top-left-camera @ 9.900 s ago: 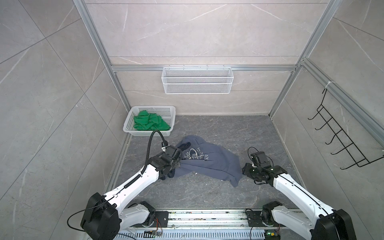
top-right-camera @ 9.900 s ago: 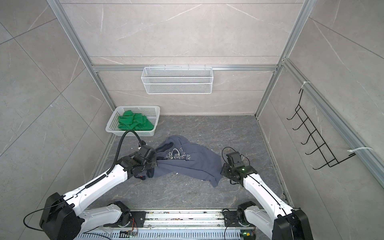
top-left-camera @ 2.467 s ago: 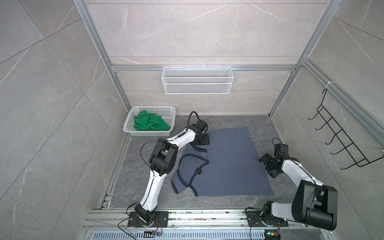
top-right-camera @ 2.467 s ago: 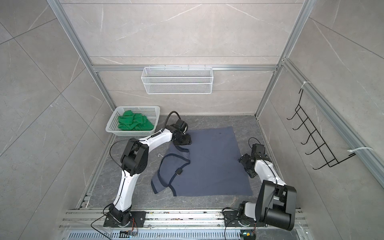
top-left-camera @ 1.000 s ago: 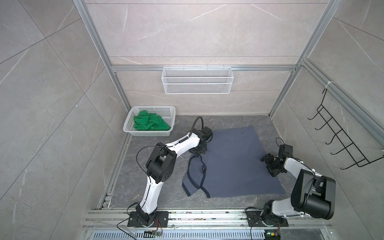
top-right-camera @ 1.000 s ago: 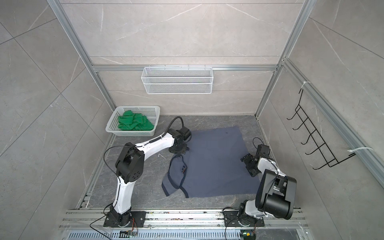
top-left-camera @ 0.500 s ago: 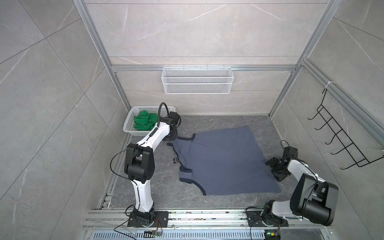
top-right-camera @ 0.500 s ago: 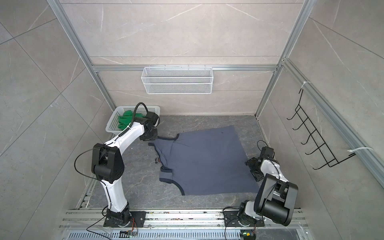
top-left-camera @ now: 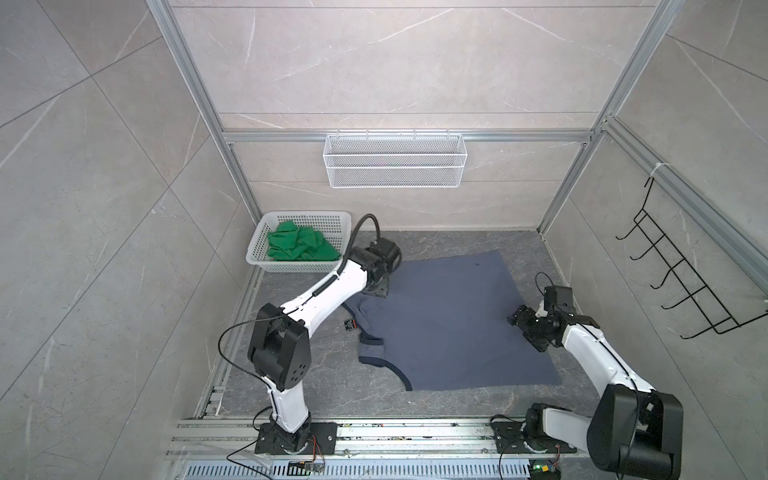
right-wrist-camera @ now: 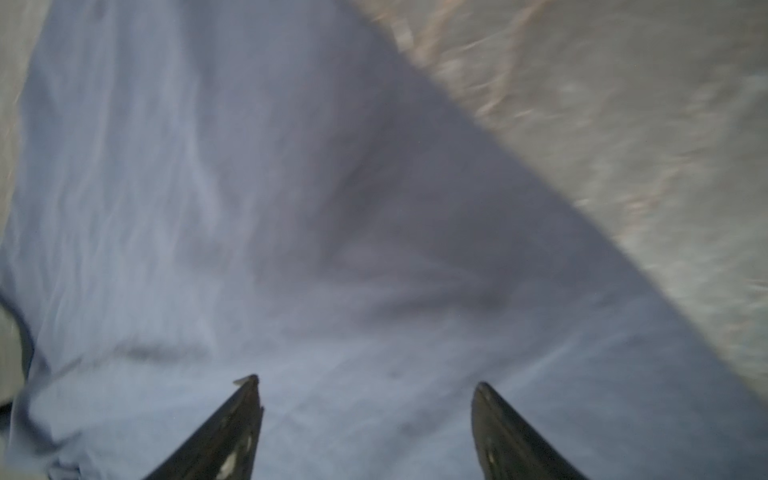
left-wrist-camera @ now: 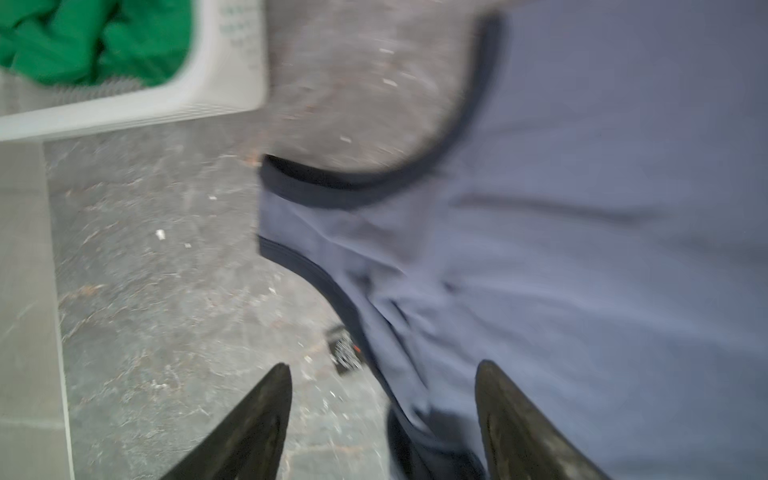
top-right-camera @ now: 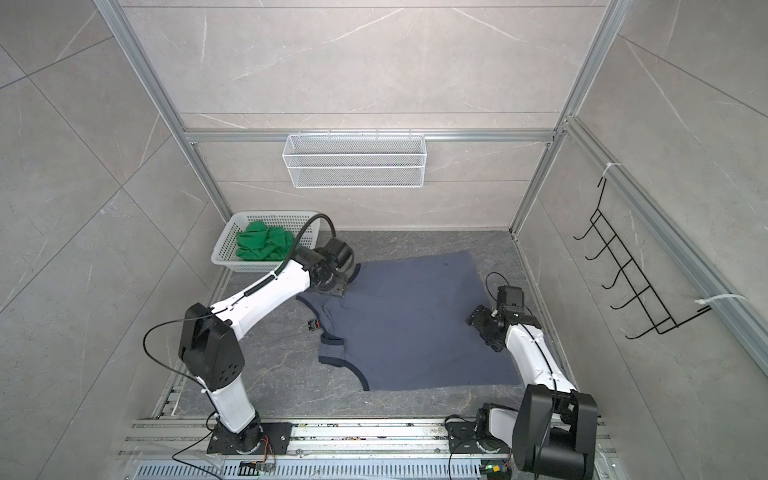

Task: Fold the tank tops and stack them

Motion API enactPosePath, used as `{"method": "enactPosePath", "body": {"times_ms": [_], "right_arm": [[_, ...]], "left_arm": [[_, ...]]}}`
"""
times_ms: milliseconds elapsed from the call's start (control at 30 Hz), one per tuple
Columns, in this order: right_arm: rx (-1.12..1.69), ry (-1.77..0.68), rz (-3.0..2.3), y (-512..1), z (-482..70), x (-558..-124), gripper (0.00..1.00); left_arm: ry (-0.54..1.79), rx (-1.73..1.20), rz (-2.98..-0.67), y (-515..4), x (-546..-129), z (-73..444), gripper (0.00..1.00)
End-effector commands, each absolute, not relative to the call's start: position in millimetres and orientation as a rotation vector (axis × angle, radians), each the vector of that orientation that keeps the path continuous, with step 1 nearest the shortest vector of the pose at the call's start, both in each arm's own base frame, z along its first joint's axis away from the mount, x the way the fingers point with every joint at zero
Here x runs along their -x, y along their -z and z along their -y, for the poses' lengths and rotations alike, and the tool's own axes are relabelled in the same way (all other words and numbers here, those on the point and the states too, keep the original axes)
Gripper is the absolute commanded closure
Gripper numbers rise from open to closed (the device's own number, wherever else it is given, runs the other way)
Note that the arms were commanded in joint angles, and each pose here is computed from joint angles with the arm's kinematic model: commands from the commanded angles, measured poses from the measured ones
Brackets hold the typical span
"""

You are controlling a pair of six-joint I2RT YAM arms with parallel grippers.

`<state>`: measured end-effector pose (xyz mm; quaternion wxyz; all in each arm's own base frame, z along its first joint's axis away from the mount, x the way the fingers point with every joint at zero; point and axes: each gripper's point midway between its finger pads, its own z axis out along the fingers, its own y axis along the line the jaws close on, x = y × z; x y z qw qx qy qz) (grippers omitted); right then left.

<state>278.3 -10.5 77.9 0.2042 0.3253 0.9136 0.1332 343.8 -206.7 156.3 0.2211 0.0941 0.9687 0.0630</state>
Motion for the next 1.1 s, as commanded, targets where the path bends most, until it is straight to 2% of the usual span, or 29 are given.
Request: {"method": "enactPosePath", "body": {"times_ms": [0,133,300,400,567,767,933,1067], "right_arm": [[-0.826,-0.386,-2.609,-77.0,-9.8,-264.6,0.2],[-0.795,-0.388,-2.623,-72.7,-17.3,-261.8,0.2],[-0.788,-0.41,-2.628,-68.1,-22.2,-264.6,0.2],[-0.781,-0.417,-2.637,-64.6,-24.1,-266.2,0.2],[-0.789,-0.403,-2.676,-48.8,-24.0,-265.7,0.2],[-0.806,-0.402,-2.681,-40.7,-23.7,-267.0,0.2],[-0.806,-0.379,-2.684,-40.6,-21.1,-269.4,0.2],[-0.816,-0.294,-2.715,-33.3,-12.4,-267.8,0.2]], "left_arm": [[-0.226,-0.33,-2.779,-132.9,-293.4,211.3,0.28],[-0.342,-0.431,-2.849,-103.4,-256.6,223.2,0.28],[-0.452,-0.461,-2.926,-69.8,-237.6,227.1,0.31],[-0.493,-0.445,-2.961,-56.5,-231.1,222.2,0.41],[-0.512,-0.413,-3.007,-45.7,-216.2,210.3,0.49],[-0.521,-0.354,-3.016,-44.9,-201.0,190.7,0.66],[-0.551,-0.316,-2.966,-62.3,-201.7,176.9,0.82],[-0.513,-0.207,-2.912,-87.7,-207.9,153.0,0.88]]}}
